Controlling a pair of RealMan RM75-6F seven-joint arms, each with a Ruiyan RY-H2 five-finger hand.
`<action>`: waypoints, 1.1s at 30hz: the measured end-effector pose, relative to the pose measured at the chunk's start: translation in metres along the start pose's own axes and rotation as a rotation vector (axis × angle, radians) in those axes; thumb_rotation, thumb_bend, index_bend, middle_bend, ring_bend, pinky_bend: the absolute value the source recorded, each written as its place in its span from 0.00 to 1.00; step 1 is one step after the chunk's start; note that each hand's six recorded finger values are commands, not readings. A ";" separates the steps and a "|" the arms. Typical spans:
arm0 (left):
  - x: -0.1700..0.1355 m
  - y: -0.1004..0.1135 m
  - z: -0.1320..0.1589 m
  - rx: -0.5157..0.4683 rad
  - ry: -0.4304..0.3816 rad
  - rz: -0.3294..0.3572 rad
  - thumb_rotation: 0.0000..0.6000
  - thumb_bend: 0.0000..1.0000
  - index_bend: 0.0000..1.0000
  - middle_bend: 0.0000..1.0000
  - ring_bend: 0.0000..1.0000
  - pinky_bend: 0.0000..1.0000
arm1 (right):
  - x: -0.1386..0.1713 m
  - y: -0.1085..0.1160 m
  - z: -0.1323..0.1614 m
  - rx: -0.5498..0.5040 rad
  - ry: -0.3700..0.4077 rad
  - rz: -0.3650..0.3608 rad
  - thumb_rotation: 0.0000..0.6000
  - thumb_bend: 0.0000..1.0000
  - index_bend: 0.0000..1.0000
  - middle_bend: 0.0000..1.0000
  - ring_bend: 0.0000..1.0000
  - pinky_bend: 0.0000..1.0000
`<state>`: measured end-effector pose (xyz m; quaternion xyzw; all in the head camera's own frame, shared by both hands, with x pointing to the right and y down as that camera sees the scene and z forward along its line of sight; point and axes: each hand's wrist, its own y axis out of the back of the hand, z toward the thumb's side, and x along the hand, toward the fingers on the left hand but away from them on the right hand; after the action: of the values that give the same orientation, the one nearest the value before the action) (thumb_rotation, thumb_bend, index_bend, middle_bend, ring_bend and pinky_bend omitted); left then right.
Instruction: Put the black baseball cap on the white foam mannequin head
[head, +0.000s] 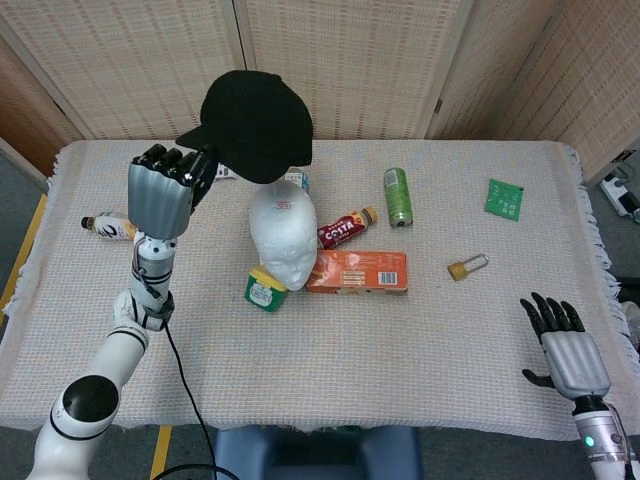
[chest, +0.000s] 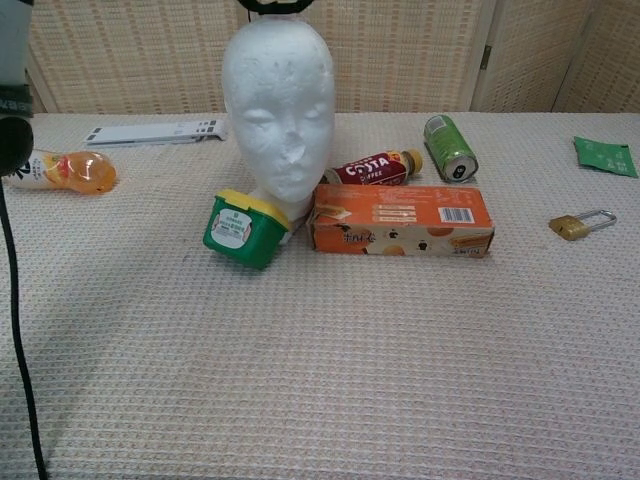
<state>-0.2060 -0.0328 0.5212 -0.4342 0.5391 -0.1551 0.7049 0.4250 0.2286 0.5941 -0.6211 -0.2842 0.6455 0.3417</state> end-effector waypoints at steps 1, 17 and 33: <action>0.005 -0.001 0.005 -0.005 -0.005 0.008 1.00 0.52 0.73 1.00 1.00 1.00 | -0.001 0.000 -0.001 0.000 -0.002 0.000 1.00 0.03 0.00 0.00 0.00 0.00; -0.055 -0.022 0.044 -0.057 -0.054 -0.147 1.00 0.52 0.73 1.00 1.00 1.00 | 0.007 0.013 0.002 -0.021 0.028 -0.038 1.00 0.03 0.00 0.00 0.00 0.00; -0.112 -0.032 0.015 -0.049 -0.008 -0.318 1.00 0.53 0.73 1.00 1.00 1.00 | 0.010 0.011 0.003 -0.009 0.030 -0.042 1.00 0.03 0.00 0.00 0.00 0.00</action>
<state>-0.2266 0.0328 0.6168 -0.5318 0.4644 -0.2500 0.6626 0.4209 0.2299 0.5791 -0.6263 -0.2946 0.6275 0.3567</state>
